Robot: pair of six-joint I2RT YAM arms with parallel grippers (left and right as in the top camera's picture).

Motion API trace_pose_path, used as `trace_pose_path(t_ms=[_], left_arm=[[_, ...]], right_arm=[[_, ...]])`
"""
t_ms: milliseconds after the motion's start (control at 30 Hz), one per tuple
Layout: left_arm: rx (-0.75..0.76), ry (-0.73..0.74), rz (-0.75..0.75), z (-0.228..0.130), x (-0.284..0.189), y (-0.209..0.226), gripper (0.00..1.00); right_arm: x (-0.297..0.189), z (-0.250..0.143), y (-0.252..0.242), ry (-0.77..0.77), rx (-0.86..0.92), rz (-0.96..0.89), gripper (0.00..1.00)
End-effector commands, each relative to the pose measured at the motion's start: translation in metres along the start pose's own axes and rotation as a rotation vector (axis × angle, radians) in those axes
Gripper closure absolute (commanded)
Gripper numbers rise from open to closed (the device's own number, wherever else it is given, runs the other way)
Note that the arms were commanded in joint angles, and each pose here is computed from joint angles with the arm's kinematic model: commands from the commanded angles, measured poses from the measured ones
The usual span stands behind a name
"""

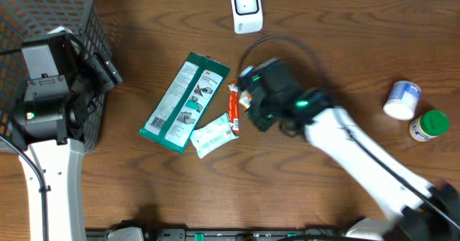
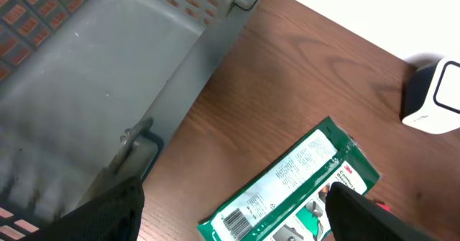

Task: Scan the item barcode

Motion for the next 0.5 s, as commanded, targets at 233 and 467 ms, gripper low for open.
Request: trace_pose_path(t_ms=[233,467], left_arm=[[0.004,-0.009,0.017,0.003,-0.002,0.003,0.17],[0.004,-0.009,0.017,0.003,-0.002,0.003,0.17]], right_arm=[[-0.08,-0.006,-0.012,-0.071,0.261,0.812,0.99],[-0.087,-0.017,-0.034,-0.121,0.368,0.937,0.99]])
Point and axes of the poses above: each gripper's point midway between its finger pads, its own x axis out along the fingers, its own y axis along the line the jaws close on, z = x × y, the point moved 6 cm from there along -x, back along the fingers, and after that the axes turned 10 degrees about x, right-handed, at the moved point
